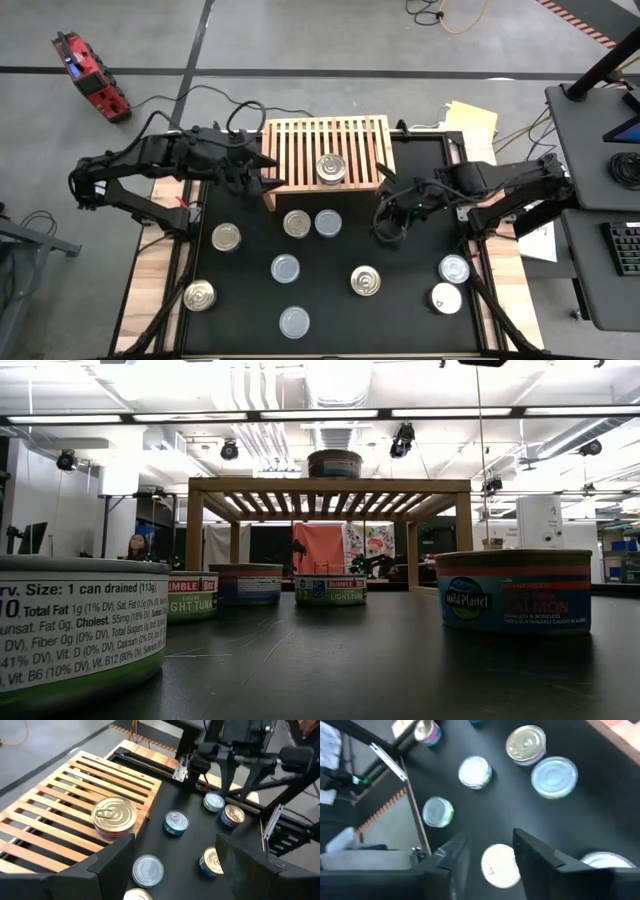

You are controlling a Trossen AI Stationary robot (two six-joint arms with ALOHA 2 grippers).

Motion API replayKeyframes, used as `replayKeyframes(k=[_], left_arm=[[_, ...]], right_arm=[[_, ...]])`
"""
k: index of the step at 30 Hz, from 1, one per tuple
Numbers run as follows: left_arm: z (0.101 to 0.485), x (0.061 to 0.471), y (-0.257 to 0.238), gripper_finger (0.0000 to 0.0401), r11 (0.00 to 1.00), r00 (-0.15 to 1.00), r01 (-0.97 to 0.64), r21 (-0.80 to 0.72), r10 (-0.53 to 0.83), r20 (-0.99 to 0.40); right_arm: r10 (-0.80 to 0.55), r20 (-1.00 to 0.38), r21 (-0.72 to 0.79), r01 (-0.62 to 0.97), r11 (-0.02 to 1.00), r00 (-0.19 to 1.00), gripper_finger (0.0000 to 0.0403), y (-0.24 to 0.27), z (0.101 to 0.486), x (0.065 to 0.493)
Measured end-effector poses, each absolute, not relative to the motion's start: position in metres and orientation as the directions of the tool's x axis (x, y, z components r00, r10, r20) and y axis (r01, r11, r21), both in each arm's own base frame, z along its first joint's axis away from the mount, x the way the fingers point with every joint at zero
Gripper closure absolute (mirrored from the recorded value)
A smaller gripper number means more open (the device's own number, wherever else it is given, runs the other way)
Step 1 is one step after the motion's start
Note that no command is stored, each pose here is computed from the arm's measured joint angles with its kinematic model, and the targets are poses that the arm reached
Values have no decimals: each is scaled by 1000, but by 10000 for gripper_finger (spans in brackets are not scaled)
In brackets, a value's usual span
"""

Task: Stack canned seafood by type on shelf
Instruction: Put the green white tuna can on the shelf

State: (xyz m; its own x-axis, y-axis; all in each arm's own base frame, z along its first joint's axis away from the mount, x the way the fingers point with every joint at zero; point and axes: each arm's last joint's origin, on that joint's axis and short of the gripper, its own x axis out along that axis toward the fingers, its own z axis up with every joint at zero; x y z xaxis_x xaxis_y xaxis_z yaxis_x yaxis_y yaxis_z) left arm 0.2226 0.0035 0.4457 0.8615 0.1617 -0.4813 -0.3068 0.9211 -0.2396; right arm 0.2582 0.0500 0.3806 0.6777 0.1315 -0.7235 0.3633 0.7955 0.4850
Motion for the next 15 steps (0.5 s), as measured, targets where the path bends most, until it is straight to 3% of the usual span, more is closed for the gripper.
replayKeyframes(k=[9,12,15], left_arm=[[423,259,2,140,845,817,-389,-367,133,-561],[415,267,0,140,774,793,-445,-451,107,-600],[406,270,-11,140,691,754,-473,-547,-5,-657]], right_arm=[[-48,-723,201,276,940,689,384,33,379,244],[-27,-715,175,215,961,699,390,24,376,233],[33,-691,216,163,963,722,390,13,371,221]])
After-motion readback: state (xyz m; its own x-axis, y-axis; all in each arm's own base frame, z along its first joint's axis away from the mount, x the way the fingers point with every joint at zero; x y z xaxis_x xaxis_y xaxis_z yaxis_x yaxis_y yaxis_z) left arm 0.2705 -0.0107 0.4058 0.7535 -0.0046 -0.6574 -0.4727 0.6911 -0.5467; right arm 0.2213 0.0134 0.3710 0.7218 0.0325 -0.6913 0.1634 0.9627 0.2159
